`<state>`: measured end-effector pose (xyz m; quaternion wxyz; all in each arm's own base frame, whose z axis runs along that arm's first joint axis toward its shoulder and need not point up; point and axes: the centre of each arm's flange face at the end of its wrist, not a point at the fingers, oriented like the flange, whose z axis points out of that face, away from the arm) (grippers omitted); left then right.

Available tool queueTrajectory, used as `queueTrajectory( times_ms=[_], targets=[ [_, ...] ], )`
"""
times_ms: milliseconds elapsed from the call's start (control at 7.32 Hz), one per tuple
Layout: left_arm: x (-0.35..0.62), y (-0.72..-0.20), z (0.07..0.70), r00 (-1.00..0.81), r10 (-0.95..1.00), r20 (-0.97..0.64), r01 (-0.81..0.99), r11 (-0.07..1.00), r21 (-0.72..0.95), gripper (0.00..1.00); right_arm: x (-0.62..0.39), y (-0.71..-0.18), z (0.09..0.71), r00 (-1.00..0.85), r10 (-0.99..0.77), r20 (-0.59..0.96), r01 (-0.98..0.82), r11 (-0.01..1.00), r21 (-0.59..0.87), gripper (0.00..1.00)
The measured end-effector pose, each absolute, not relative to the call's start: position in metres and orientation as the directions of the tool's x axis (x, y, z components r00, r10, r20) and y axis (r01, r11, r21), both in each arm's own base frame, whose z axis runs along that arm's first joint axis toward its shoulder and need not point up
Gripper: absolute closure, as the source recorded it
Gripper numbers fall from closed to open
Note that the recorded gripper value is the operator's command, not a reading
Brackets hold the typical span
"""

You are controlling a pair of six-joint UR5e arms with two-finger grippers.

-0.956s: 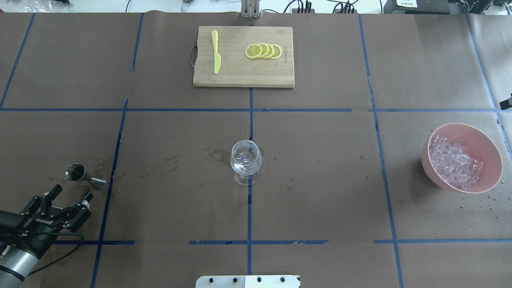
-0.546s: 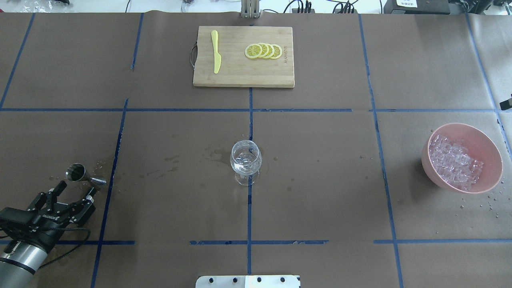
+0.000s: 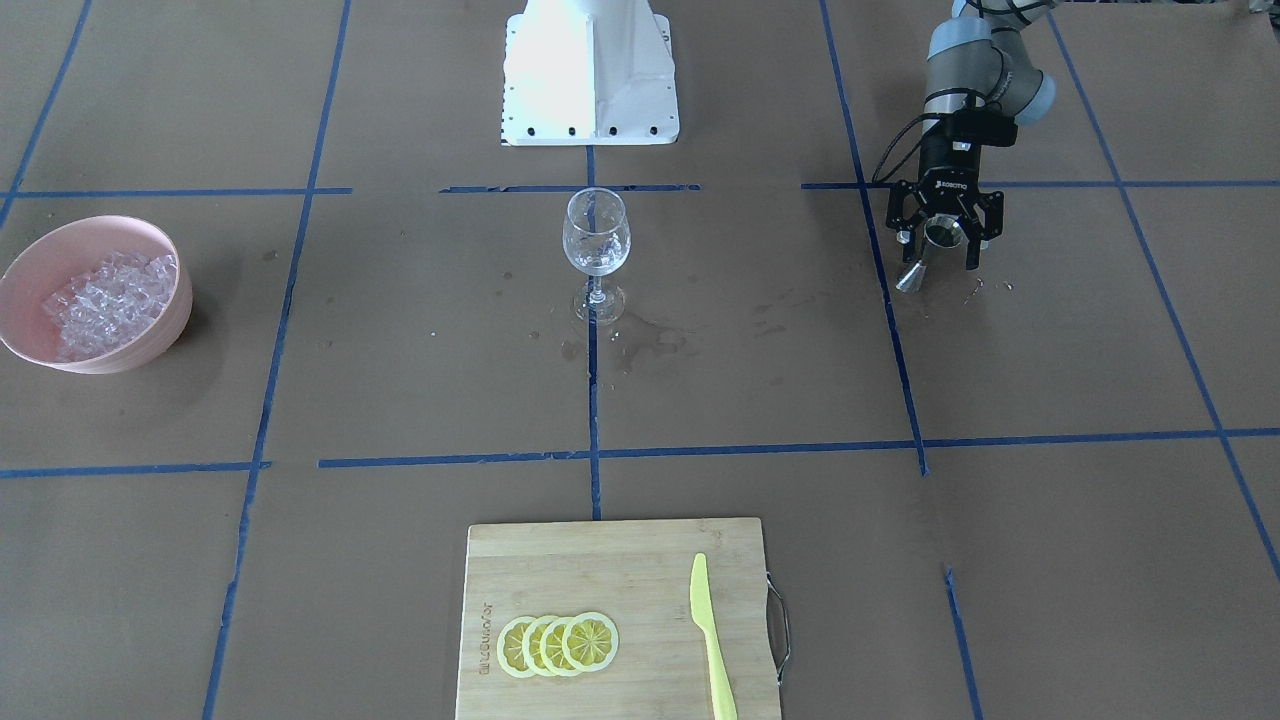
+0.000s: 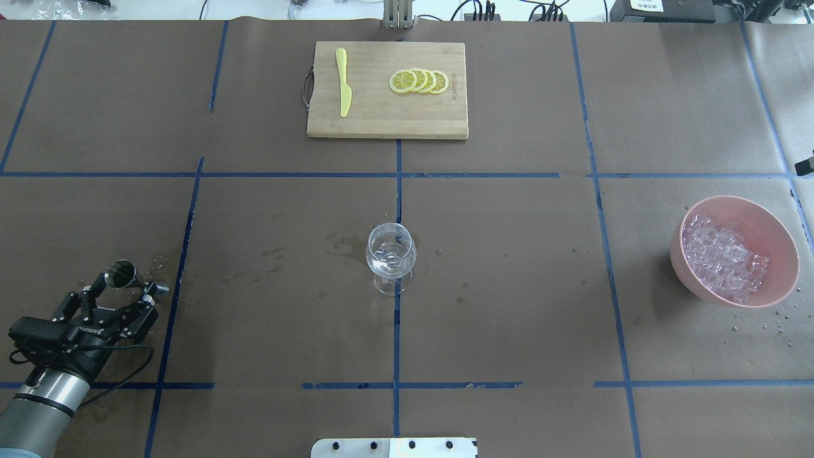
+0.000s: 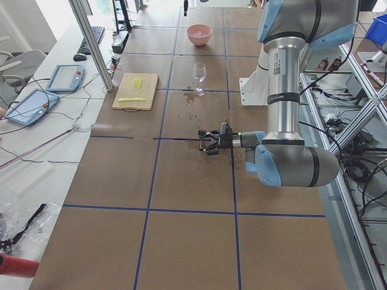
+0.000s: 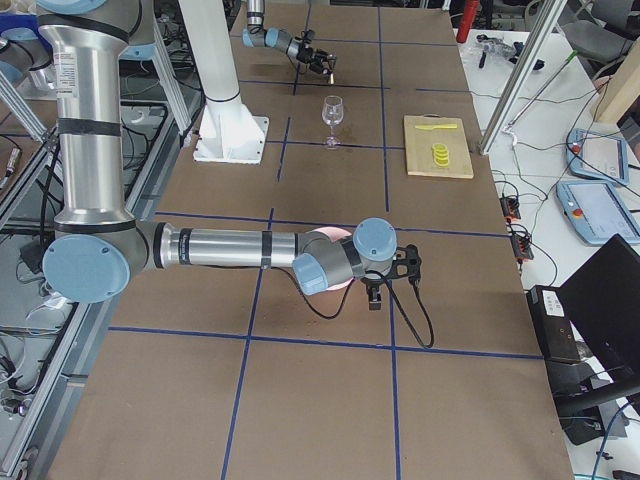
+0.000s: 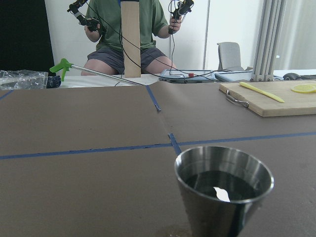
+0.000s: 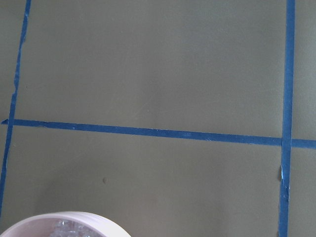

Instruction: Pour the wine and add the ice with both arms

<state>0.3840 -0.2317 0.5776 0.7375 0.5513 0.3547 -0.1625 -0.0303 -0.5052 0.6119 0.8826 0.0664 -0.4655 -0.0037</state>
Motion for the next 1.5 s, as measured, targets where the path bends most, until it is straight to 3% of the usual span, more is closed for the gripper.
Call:
queueTrajectory(
  times_ms=[546,683,1229,1502],
  targets=[
    [0.387,-0.233,0.578,0.699,0.152,-0.699,0.629,0.336,0.701,0.77,-0.030,-0.505,0.606,0.564,-0.076,0.822,-0.055,0.990,0.130,0.00],
    [0.388,-0.233,0.575,0.704,0.158,-0.692,0.622,0.332,0.709,1.00,-0.030,-0.504,0.606,0.564,-0.077,0.822,-0.055,0.990,0.131,0.00],
    [0.390,-0.239,0.549,0.698,0.165,-0.697,0.635,0.306,0.709,1.00,-0.030,-0.504,0.607,0.566,-0.076,0.821,-0.055,0.990,0.130,0.00],
    [0.383,-0.246,0.508,0.657,0.199,-0.727,0.661,0.312,0.683,1.00,-0.030,-0.506,0.605,0.567,-0.082,0.820,-0.055,0.989,0.136,0.00]
  ],
)
